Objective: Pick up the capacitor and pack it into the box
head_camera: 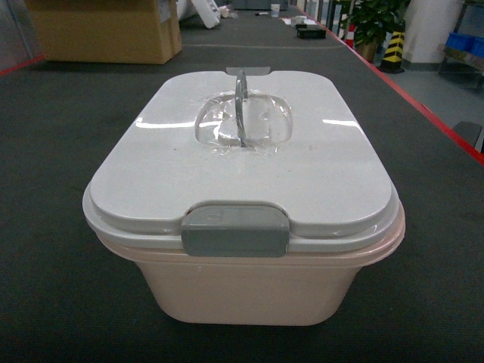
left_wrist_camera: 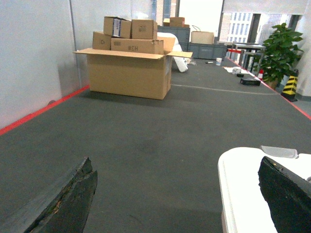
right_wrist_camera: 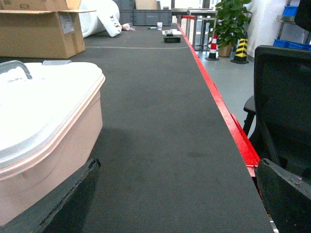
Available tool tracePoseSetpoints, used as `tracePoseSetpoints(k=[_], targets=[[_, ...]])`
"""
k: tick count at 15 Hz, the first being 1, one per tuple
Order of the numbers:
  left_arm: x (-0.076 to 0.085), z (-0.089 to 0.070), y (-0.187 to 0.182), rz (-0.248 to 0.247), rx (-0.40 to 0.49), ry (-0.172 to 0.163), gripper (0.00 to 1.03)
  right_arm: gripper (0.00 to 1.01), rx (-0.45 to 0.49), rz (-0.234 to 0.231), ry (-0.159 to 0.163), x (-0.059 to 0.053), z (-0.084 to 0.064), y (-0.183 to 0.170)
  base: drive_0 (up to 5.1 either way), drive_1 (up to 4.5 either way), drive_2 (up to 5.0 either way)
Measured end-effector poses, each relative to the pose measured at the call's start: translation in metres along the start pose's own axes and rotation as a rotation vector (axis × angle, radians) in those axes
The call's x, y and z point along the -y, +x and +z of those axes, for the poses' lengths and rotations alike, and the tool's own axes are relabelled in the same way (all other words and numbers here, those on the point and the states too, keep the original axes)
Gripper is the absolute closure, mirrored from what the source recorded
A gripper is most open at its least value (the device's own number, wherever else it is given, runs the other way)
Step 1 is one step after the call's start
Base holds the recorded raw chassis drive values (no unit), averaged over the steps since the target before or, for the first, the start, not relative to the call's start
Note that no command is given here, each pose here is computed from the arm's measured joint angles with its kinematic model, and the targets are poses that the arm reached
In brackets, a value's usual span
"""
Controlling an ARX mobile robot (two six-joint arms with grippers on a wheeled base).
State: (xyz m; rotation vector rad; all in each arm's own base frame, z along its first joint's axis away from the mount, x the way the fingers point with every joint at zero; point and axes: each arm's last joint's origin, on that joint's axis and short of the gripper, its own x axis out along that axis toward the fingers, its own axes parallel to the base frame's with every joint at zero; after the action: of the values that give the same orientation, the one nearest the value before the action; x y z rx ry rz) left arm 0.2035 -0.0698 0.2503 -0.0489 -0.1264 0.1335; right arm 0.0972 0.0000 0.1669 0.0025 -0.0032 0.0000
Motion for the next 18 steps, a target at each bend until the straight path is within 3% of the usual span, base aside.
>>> tracePoseSetpoints(k=[1,2,3,6,9,14,16,18], targets=[[0.000,-0.002,0.001,-0.001,-0.011,0.006,0.05,0.03,-0.002,0.000,0.000,0.000,0.000,0.000,0.0,0.00,0.0],[-0.003,-0.005,0.001,-0.060,-0.088,0.043,0.13,0.03,-0.001,0.000,0.000,0.000,0.000,0.000,0.0,0.00,0.0],[-0.010,-0.010,-0.005,-0.105,-0.124,0.058,0.21,0.03,-0.001,0.000,0.000,0.000,0.000,0.000,0.0,0.00,0.0],[-0.042,-0.031,-0.029,-0.124,-0.131,0.057,0.60,0.03,-0.001,0.000,0.000,0.000,0.000,0.000,0.0,0.00,0.0],[-0.058,-0.043,-0.046,-0.130,-0.128,0.056,0.99,0.03,-0.001,0.000,0.000,0.000,0.000,0.000,0.0,0.00,0.0],[-0.073,-0.055,-0.064,-0.148,-0.133,0.051,1.01,0.03,-0.001,0.000,0.000,0.000,0.000,0.000,0.0,0.00,0.0],[-0.084,-0.058,-0.069,-0.110,-0.134,0.051,1.01,0.03,-0.002,0.000,0.000,0.000,0.000,0.000,0.0,0.00,0.0],[-0.083,-0.060,-0.075,-0.137,-0.129,0.050,1.01,0.03,-0.001,0.000,0.000,0.000,0.000,0.000,0.0,0.00,0.0]])
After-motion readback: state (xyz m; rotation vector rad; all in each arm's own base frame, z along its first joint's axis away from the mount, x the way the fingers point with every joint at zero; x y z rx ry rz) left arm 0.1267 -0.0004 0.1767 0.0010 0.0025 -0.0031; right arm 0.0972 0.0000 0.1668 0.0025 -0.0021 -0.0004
